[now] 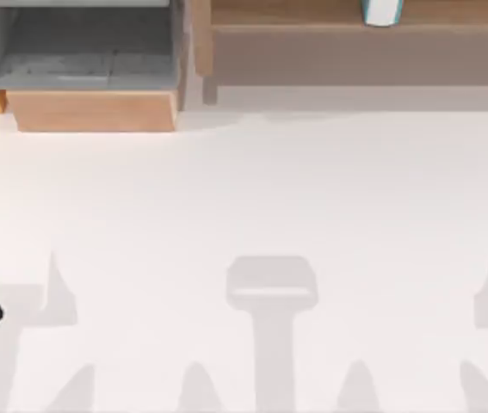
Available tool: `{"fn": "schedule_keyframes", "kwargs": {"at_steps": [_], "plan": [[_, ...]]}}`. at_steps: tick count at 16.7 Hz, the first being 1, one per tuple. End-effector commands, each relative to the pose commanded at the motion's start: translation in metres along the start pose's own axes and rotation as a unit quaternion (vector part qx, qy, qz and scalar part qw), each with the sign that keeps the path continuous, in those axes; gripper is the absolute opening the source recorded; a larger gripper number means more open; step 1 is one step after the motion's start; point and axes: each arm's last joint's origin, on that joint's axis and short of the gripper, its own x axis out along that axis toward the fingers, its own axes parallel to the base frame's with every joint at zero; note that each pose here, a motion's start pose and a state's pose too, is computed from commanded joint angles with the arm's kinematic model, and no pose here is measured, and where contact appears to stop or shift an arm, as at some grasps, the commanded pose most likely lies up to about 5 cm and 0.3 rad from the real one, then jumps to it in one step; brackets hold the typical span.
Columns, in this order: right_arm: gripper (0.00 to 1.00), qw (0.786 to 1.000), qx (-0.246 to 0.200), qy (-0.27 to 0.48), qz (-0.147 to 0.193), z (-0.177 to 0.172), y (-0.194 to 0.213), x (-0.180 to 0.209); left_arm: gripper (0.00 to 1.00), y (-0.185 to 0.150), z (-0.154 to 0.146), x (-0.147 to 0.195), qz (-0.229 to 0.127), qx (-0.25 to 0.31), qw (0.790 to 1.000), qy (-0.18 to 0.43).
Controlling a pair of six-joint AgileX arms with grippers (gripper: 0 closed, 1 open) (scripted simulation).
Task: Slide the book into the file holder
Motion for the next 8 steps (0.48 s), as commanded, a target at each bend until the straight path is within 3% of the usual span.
{"fn": "schedule_keyframes", "kwargs": {"at_steps": [4, 8], "plan": [[1.0, 1.0, 0.0, 0.0, 0.0, 0.0, 0.0, 0.0, 1.0, -0.001, 0.007, 0.0, -0.001, 0.001, 1.0, -0.003], [1.0, 1.0, 0.0, 0.0, 0.0, 0.0, 0.0, 0.0, 1.0, -0.01, 0.053, 0.007, -0.007, 0.002, 1.0, -0.02]]}}
